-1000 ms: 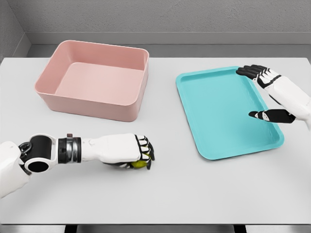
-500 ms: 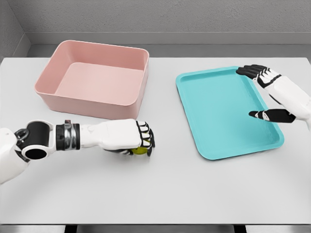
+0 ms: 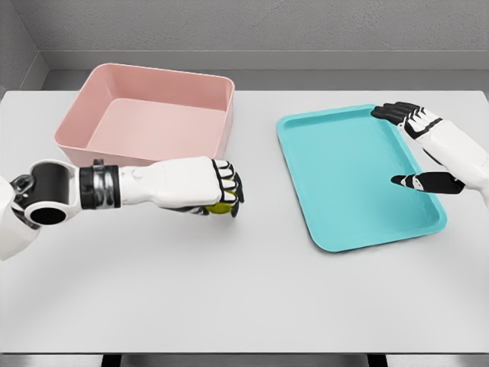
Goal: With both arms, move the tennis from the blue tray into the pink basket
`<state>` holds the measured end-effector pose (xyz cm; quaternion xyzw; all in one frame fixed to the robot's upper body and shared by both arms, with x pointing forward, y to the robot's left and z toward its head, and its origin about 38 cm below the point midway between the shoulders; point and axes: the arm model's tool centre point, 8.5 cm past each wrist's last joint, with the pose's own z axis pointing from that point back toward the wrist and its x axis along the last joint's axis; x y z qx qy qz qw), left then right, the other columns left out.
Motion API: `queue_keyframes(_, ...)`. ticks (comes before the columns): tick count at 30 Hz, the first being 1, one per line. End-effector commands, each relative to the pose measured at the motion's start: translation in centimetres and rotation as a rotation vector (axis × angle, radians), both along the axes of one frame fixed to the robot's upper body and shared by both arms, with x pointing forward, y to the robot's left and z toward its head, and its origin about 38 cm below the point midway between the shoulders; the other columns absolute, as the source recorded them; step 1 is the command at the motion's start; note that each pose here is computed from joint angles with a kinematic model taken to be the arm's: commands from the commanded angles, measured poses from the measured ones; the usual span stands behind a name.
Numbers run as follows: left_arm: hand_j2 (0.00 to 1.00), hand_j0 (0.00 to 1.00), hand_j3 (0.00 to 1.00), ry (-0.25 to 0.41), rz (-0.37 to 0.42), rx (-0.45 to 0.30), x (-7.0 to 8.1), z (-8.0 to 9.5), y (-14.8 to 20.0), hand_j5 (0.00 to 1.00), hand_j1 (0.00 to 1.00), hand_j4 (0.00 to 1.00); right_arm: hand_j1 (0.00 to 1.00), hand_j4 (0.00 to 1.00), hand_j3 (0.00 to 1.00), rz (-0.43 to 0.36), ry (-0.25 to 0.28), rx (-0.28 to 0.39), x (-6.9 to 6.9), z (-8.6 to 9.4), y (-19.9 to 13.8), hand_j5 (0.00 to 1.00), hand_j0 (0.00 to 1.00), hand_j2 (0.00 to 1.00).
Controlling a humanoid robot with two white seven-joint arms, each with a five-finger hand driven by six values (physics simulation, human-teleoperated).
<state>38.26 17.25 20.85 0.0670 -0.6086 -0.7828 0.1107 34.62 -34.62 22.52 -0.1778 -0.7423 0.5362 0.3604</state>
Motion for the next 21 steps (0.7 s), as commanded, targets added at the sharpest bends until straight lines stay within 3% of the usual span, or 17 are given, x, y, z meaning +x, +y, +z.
queue_keyframes(1, 0.51, 0.51, 0.51, 0.008, 0.006, -0.013, 0.2, 0.2, 0.1, 0.51, 0.51, 0.51, 1.00, 1.00, 1.00, 0.000, 0.000, 0.008, 0.0, 0.1, 0.0, 1.00, 1.00, 1.00)
queue_keyframes(6, 0.51, 0.51, 0.51, -0.019, 0.026, -0.018, 1.5, 1.7, 0.4, 0.51, 0.51, 0.51, 1.00, 1.00, 1.00, 0.000, 0.000, 0.008, 0.0, 0.1, 0.0, 1.00, 1.00, 1.00)
queue_keyframes(21, 0.51, 0.51, 0.51, -0.039, 0.118, -0.024, 4.8, 3.5, 2.4, 0.51, 0.51, 0.51, 1.00, 1.00, 1.00, 0.000, 0.000, 0.008, 0.0, 0.1, 0.0, 1.00, 1.00, 1.00)
